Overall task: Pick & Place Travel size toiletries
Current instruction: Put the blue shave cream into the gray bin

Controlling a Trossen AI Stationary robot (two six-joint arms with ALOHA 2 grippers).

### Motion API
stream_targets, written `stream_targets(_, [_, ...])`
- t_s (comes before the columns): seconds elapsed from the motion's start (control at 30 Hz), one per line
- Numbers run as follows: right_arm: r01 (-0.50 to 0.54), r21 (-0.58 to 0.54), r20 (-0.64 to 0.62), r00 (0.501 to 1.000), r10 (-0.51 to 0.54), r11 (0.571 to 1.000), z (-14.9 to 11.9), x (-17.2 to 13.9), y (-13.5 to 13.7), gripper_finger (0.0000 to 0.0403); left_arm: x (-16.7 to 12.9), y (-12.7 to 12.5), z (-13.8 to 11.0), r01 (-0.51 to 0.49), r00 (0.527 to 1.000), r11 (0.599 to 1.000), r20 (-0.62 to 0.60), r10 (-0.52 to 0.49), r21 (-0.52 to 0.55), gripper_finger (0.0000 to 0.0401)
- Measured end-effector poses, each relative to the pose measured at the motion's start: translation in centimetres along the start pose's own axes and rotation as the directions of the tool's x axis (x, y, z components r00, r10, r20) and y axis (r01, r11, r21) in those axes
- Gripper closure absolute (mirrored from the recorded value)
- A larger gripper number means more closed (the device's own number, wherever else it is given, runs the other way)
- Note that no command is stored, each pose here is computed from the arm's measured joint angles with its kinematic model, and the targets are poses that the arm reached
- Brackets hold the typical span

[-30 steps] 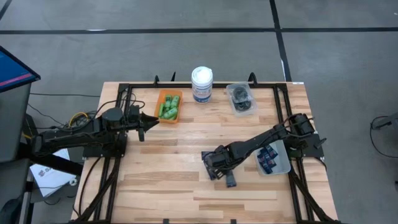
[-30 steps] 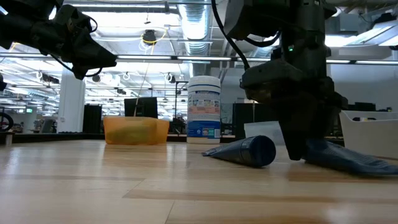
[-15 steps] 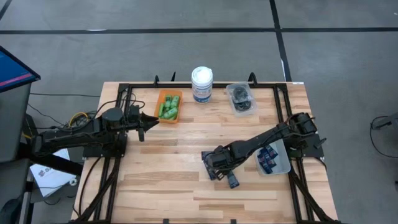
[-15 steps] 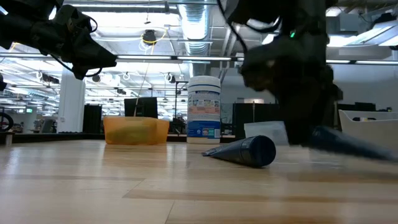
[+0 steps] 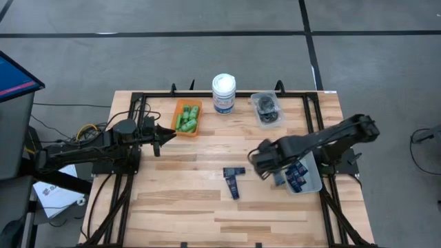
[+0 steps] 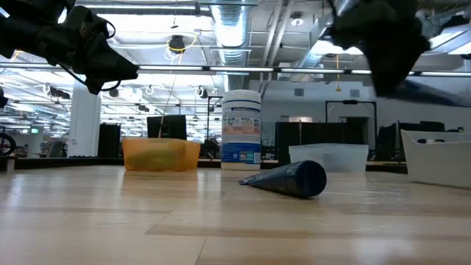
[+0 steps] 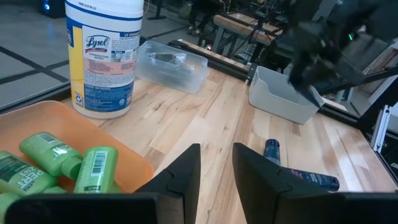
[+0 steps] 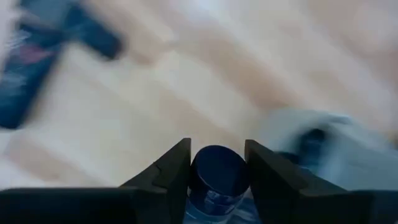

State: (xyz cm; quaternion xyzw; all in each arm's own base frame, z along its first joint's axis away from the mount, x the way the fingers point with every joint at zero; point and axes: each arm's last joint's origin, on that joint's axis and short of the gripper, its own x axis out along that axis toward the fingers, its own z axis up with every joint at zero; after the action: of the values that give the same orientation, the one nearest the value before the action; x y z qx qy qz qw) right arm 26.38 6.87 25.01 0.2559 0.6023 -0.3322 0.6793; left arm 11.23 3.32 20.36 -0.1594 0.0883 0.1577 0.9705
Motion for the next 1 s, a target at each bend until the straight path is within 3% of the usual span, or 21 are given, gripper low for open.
stream_targets(0.2, [0.214, 0.047, 0.001, 0.977, -0.215, 0.976, -1.4, -1.9, -4.3, 0.0287, 0.0, 0.0, 0.0, 0.000, 1.000, 1.000, 0.000, 0.000, -0.001, 0.0312])
stream_targets(0.43, [0.315, 0.113, -0.070, 0.948, -0.309, 0.942, -3.1, 1.4, -6.4, 0.0250, 0.0, 0.0, 0.0, 0.000, 1.000, 1.000, 0.000, 0.000, -0.002, 0.0312])
stream_targets(0.6, [0.290, 0.114, -0.117, 0.954, -0.277, 0.950, -3.7, 3.8, -6.5, 0.0252, 0.0, 0.0, 0.0, 0.000, 1.000, 1.000, 0.000, 0.000, -0.001, 0.0312])
stream_targets(0.8, [0.253, 0.091, -0.106, 0.964, -0.244, 0.963, -3.5, 3.4, -6.1, 0.0230, 0.0, 0.0, 0.0, 0.000, 1.000, 1.000, 0.000, 0.000, 0.000, 0.0312])
stream_targets(0.9, [0.165, 0.035, -0.053, 0.985, -0.163, 0.986, -2.8, 2.0, -5.5, 0.0204, 0.0, 0.0, 0.0, 0.000, 1.000, 1.000, 0.000, 0.000, 0.000, 0.0312])
stream_targets(1.0, [0.023, -0.060, 0.057, 0.998, -0.019, 0.998, -1.7, 0.2, -4.2, 0.0180, 0.0, 0.0, 0.0, 0.000, 1.000, 1.000, 0.000, 0.000, 0.000, 0.0312])
